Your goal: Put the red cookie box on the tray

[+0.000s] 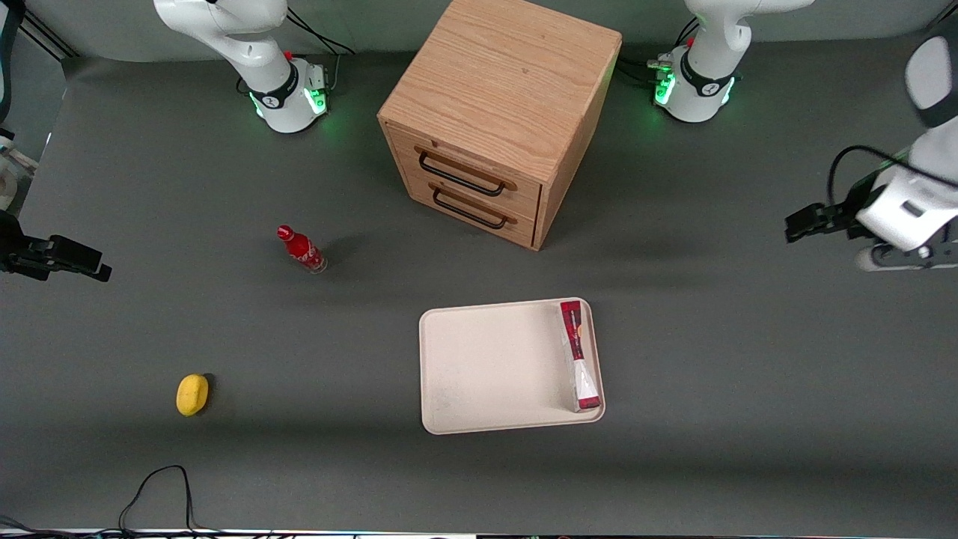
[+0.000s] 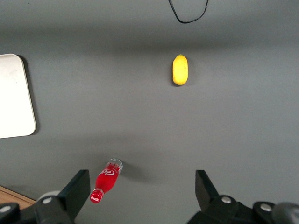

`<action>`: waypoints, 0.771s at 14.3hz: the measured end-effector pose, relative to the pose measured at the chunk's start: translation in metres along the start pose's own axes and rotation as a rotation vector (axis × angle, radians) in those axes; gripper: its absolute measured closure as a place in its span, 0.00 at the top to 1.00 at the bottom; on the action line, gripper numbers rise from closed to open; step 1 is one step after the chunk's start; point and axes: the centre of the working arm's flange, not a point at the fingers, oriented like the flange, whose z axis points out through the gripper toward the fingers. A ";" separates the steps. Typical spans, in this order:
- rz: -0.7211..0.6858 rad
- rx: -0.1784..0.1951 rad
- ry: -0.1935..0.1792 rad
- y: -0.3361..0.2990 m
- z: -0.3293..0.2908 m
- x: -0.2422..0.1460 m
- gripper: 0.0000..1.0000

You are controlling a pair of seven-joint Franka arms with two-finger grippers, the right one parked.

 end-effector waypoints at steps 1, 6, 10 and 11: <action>-0.008 0.007 0.002 -0.006 -0.010 -0.002 1.00; -0.052 0.082 -0.032 0.007 -0.039 -0.008 1.00; -0.053 0.088 -0.047 0.016 -0.033 -0.003 1.00; -0.052 0.088 -0.047 0.018 -0.033 -0.002 1.00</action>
